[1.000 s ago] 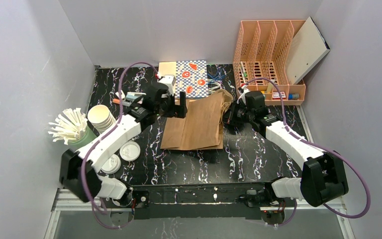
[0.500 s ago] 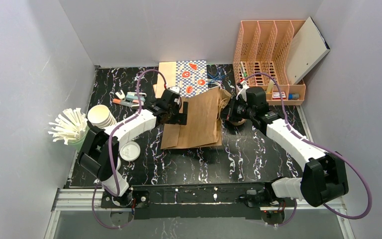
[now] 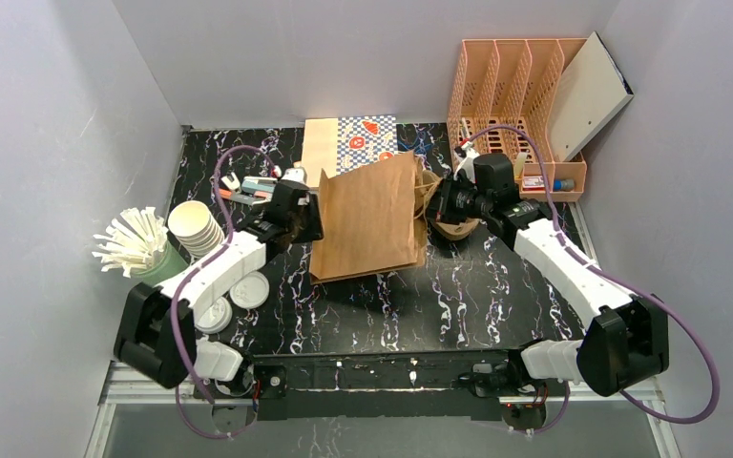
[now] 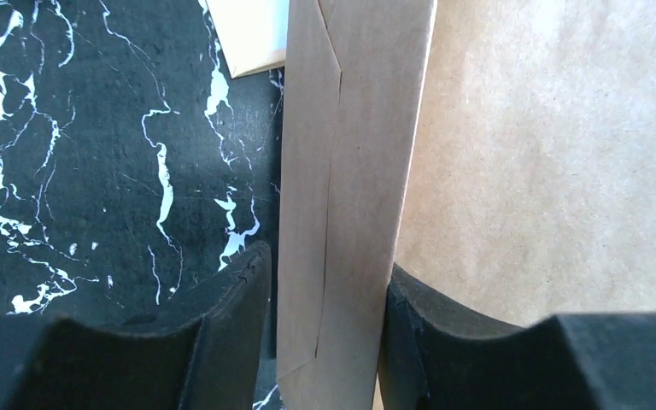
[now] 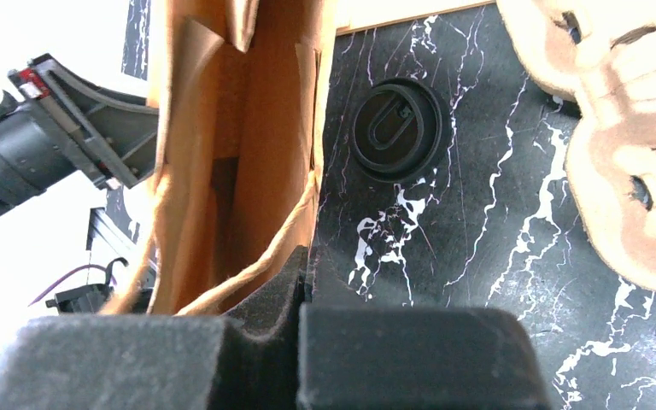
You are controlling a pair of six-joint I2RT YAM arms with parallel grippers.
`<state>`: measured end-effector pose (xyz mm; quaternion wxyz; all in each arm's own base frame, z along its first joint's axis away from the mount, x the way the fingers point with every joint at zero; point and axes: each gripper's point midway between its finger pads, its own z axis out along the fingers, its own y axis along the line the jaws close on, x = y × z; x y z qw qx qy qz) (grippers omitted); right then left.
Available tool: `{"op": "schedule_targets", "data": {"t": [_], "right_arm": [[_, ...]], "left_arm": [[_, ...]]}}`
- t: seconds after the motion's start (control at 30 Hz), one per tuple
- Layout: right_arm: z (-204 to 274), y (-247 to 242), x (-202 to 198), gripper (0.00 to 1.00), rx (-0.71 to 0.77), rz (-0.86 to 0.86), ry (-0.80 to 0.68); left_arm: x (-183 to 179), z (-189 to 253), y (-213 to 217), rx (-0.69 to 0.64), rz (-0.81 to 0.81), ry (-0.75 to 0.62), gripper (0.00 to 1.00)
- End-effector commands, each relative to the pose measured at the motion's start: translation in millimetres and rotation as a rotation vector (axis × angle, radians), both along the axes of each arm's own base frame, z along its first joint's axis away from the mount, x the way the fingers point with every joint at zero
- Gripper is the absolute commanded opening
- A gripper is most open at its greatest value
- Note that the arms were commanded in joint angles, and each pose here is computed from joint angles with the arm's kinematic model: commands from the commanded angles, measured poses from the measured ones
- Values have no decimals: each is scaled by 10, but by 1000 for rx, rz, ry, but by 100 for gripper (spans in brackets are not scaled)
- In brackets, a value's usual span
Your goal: Pack the takeout coffee
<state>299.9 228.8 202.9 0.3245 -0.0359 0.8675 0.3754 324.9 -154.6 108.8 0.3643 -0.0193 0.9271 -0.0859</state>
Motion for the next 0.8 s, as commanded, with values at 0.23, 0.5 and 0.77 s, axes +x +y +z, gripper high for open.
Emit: {"op": "schedule_targets", "data": {"t": [0.23,0.5,0.77], "right_arm": [[516,-36,-17,1,-5,28,-44],[515,-80,-134,1,-32,56,-15],[647,-31,-257,1,10,100,-7]], "left_arm": [[-167,14,216,-353,135,-30,41],[-262,-149,310,-492,156,8,42],[-300,-283,254,-523,104,12,38]]}}
